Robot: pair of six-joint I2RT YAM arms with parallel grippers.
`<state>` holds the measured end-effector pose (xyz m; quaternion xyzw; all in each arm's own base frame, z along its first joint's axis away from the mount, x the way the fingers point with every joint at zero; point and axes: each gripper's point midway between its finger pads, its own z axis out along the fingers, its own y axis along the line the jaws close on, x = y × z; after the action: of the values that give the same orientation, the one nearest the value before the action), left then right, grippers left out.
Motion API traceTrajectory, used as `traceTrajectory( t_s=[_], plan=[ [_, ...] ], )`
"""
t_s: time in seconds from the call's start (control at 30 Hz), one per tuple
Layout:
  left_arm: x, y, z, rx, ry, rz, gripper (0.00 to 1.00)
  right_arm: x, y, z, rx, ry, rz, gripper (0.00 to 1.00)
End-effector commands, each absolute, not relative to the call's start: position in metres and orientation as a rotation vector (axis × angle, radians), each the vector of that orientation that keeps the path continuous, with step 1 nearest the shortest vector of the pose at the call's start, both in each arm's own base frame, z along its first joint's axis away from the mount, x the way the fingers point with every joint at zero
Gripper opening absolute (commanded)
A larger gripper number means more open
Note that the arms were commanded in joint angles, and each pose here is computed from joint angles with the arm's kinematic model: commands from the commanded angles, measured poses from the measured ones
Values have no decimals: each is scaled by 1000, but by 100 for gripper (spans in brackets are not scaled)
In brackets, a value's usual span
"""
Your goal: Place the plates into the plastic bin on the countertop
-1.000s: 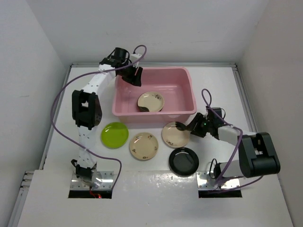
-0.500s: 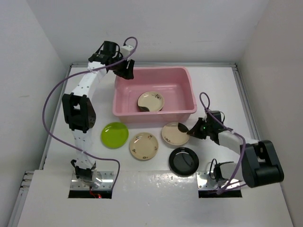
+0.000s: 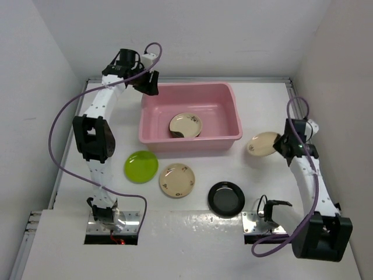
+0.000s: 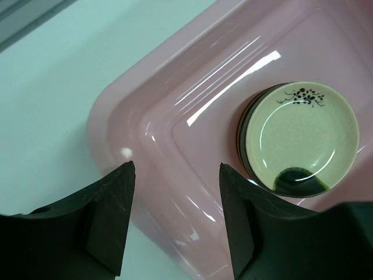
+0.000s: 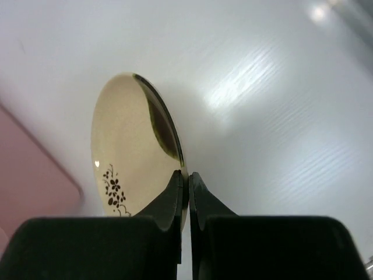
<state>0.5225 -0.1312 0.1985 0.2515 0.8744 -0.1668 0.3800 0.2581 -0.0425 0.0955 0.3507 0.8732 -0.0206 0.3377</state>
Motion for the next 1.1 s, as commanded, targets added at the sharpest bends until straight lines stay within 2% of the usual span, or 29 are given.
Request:
traceTrajectory(
  t_s=[0.0,0.03,0.07,0.2,0.27,0.4,0.43,0.5,0.57,0.6,0.67,0.9,0.97,1.0,1.03,1.07],
  plan=[
    [533,-116,229,606,2163,-395,62,275,-97,167,1082,1910,-265,0],
    [533,-116,229,606,2163,-395,62,286,-95,178,1071,1867,-245,0],
    [534,-111,229,596,2165,-390,62,307,-94,217,1045,1764,-193,0],
    [538,-85,235,552,2166,-321,65,375,-49,263,831,1765,-113,0],
    [533,-69,242,518,2166,-292,73,414,12,281,613,1766,44,0],
    [519,-12,226,393,2240,-242,75,452,120,295,271,1765,350,0],
    [517,-3,218,372,2262,-240,75,467,147,266,194,1861,425,0],
    [506,17,210,310,2294,-232,75,465,193,266,67,1945,548,0],
    [501,27,205,284,2312,-228,75,464,219,191,-1,2176,537,0],
    [499,32,201,269,2322,-225,75,472,235,189,-57,2192,565,0],
    [496,32,201,268,2325,-226,75,472,244,151,-74,2292,564,0],
    [496,35,201,273,2321,-230,75,479,256,123,-95,2330,632,0],
    [492,38,194,274,2337,-239,75,478,256,115,-116,2352,631,18],
    [490,38,194,291,2334,-232,75,473,260,113,-146,2366,652,50],
    [486,42,187,278,2353,-236,75,475,262,114,-180,2360,649,64],
    [484,42,187,293,2352,-230,75,466,259,107,-214,2410,628,70]
  ],
)
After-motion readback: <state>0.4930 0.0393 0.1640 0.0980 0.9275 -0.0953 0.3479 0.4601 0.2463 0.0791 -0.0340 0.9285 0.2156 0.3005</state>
